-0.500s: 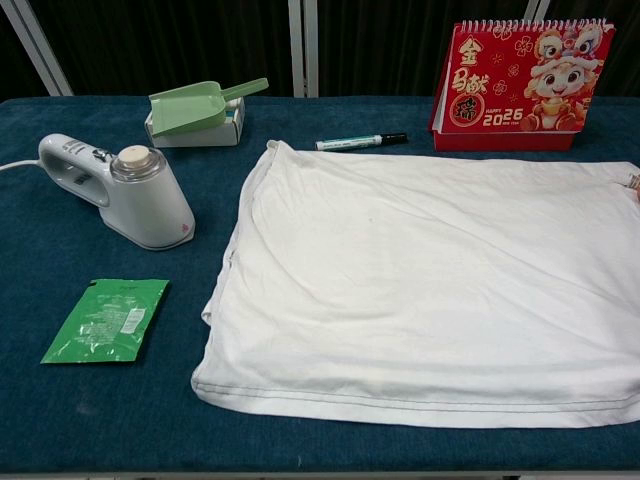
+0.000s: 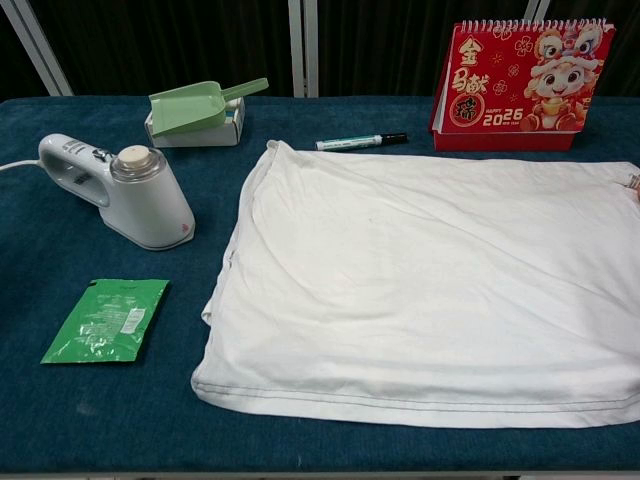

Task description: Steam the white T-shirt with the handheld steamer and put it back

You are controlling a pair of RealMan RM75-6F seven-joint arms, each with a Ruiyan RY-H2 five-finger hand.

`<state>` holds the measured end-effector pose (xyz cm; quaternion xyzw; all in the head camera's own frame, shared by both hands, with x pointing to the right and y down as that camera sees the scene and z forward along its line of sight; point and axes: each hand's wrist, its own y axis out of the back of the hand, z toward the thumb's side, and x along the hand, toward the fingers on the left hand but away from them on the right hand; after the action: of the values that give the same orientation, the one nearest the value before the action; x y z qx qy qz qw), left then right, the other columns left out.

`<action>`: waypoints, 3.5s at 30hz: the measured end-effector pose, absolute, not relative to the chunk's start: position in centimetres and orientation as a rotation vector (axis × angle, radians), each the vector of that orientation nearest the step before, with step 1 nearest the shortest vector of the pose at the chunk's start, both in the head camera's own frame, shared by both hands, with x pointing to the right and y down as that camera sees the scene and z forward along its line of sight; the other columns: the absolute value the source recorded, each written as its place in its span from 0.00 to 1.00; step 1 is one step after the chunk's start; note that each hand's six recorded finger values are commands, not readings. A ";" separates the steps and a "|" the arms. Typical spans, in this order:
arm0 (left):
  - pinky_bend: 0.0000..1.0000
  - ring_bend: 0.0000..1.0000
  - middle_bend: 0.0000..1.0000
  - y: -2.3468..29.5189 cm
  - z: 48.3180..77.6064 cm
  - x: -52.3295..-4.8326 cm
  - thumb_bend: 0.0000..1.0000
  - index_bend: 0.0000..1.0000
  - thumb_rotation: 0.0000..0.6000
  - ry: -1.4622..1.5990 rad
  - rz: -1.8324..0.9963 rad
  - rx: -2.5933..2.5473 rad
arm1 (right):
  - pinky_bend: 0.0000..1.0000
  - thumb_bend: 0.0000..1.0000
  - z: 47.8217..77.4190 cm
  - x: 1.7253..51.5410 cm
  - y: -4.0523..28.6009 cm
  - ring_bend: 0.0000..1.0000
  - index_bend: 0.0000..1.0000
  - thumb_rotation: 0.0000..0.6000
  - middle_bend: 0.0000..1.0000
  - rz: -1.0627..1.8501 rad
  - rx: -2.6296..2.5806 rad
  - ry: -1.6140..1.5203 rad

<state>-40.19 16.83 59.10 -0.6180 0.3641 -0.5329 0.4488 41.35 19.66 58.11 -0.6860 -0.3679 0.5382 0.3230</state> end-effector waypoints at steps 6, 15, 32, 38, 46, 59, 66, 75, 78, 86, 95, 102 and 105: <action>0.00 0.00 0.08 12.9 61.2 -35.8 0.08 0.09 1.00 0.702 -1.258 -1.569 | 0.00 0.19 58.5 41.4 20.3 0.00 0.01 1.00 0.12 1.435 -1.817 -0.958; 0.00 0.04 0.16 8.3 65.6 -30.7 0.08 0.18 1.00 0.355 -1.297 -1.548 | 0.00 0.19 59.3 41.8 21.2 0.00 0.01 1.00 0.12 1.476 -1.836 -0.968; 0.00 0.22 0.39 6.5 69.7 -28.0 0.09 0.35 1.00 0.130 -1.402 -1.488 | 0.00 0.19 60.7 41.8 21.5 0.00 0.01 1.00 0.12 1.514 -1.869 -0.961; 0.00 0.28 0.44 6.5 70.3 -28.0 0.09 0.39 1.00 0.094 -1.426 -1.472 | 0.00 0.18 61.1 41.9 21.8 0.00 0.01 1.00 0.12 1.523 -1.880 -0.959; 0.00 0.36 0.54 6.5 71.2 -27.9 0.09 0.46 1.00 0.050 -1.453 -1.482 | 0.00 0.18 61.3 42.0 21.9 0.00 0.01 1.00 0.12 1.529 -1.886 -0.964; 0.00 0.47 0.64 6.5 71.9 -27.2 0.12 0.57 1.00 0.013 -1.459 -1.529 | 0.00 0.19 61.6 42.1 22.0 0.00 0.01 1.00 0.12 1.532 -1.891 -0.981; 0.00 0.48 0.65 6.7 72.2 -27.2 0.23 0.57 1.00 0.009 -1.486 -1.599 | 0.00 0.19 61.5 42.2 22.0 0.00 0.01 1.00 0.12 1.535 -1.887 -0.986; 0.03 0.56 0.74 7.1 72.4 -27.4 0.43 0.63 1.00 0.018 -1.537 -1.729 | 0.00 0.18 61.5 42.1 22.0 0.00 0.01 1.00 0.12 1.534 -1.888 -0.986; 0.14 0.58 0.77 7.1 72.3 -27.6 0.45 0.66 1.00 0.036 -1.544 -1.750 | 0.00 0.19 61.4 42.1 22.0 0.00 0.01 1.00 0.12 1.535 -1.887 -0.986; 0.49 0.63 0.82 7.1 71.9 -28.3 0.50 0.72 1.00 0.081 -1.548 -1.786 | 0.00 0.19 61.4 41.7 22.1 0.00 0.01 1.00 0.12 1.530 -1.900 -0.956; 0.60 0.68 0.89 6.7 70.2 -28.9 0.61 0.75 1.00 0.192 -1.543 -1.869 | 0.07 0.19 61.5 40.0 22.2 0.00 0.03 1.00 0.13 1.487 -1.946 -0.853; 0.64 0.71 0.91 6.6 67.9 -27.4 0.63 0.76 1.00 0.277 -1.485 -1.983 | 0.08 0.23 62.8 38.4 23.1 0.00 0.04 1.00 0.13 1.491 -2.005 -0.718; 0.65 0.71 0.91 6.8 67.0 -25.6 0.63 0.76 1.00 0.259 -1.436 -2.021 | 0.12 0.46 63.7 37.5 23.6 0.01 0.04 1.00 0.13 1.496 -2.046 -0.650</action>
<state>-25.64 6.83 66.95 -0.7685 0.0983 -0.5459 0.3189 37.45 23.64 63.73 -0.7553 -0.2399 0.5520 0.2595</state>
